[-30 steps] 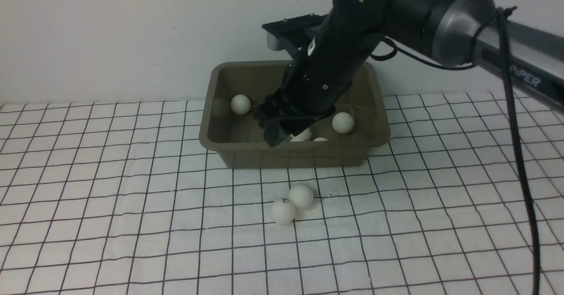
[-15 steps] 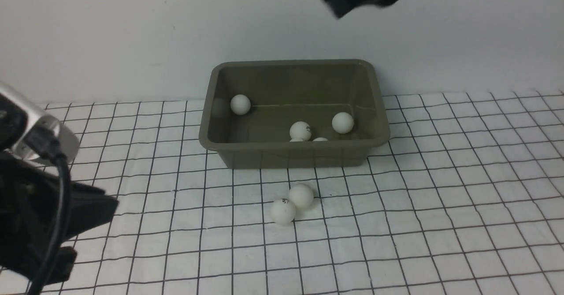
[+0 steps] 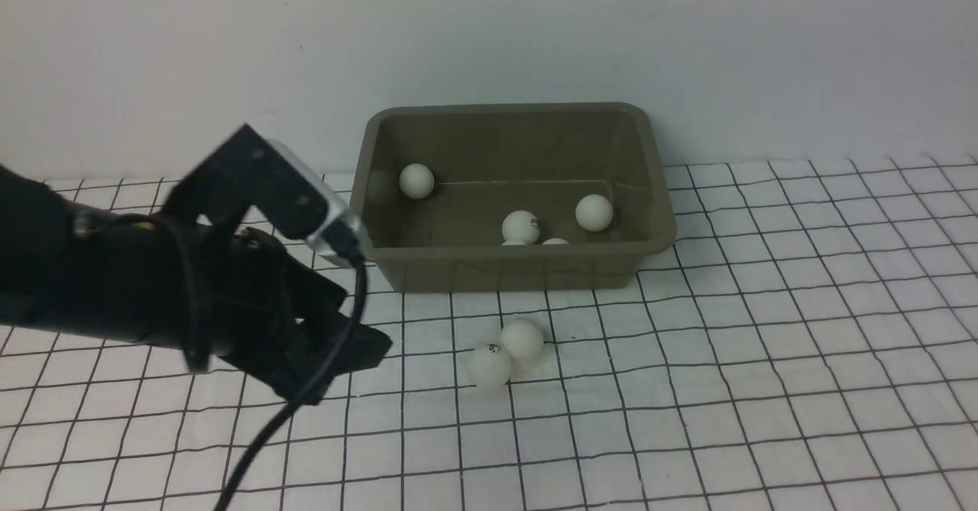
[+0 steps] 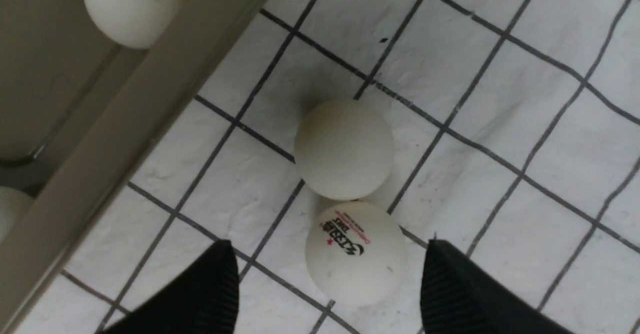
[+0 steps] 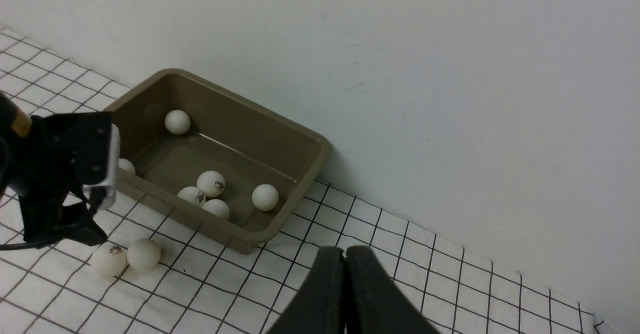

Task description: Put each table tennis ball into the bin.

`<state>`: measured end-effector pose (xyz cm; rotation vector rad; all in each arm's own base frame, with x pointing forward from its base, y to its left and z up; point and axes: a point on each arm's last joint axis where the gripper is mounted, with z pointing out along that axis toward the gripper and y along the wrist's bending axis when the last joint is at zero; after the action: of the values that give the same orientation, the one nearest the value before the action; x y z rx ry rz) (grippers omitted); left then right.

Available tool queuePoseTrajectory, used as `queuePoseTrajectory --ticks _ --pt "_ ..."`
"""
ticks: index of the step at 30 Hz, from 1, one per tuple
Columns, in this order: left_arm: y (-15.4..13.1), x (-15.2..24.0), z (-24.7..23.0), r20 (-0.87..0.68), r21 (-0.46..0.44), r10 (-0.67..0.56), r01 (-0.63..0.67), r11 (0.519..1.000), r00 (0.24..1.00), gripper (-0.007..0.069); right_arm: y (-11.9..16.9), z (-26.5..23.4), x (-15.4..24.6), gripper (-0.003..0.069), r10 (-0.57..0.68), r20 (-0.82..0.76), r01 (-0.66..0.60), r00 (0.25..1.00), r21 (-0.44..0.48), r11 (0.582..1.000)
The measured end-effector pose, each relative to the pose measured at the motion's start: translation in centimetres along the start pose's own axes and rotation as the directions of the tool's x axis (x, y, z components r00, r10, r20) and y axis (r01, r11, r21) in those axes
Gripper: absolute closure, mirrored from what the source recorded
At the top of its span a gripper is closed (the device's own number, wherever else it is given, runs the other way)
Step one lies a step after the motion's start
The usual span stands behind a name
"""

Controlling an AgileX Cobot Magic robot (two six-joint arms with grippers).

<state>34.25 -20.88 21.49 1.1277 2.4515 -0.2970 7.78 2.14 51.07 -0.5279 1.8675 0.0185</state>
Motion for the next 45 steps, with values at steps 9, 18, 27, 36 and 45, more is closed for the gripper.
queuePoseTrajectory --ticks 9,18,27,36,45 --pt "-0.8 -0.6 3.2 -0.087 0.013 0.017 -0.015 1.000 0.996 0.0185 0.1 0.3 0.1 0.0676 -0.002 -0.011 0.002 1.000 -0.001 1.000" --pt "-0.5 -0.3 4.0 -0.117 -0.002 0.009 -0.009 1.000 0.993 0.0185 0.1 0.3 0.1 0.0676 -0.003 -0.011 0.003 1.000 0.001 1.000" --pt "-0.5 -0.3 4.0 -0.117 -0.002 0.009 -0.009 1.000 0.993 0.0185 0.1 0.3 0.1 0.0676 -0.003 -0.011 0.003 1.000 0.001 1.000" --pt "-0.5 0.2 5.2 -0.145 0.007 0.005 -0.004 1.000 0.989 0.0185 0.1 0.3 0.1 0.0676 -0.003 -0.011 0.003 1.000 0.001 1.000" --pt "-0.4 0.7 6.5 -0.178 0.017 0.001 0.002 1.000 0.984 0.0190 0.1 0.3 0.1 0.0676 -0.003 -0.011 0.003 1.000 0.002 1.000"
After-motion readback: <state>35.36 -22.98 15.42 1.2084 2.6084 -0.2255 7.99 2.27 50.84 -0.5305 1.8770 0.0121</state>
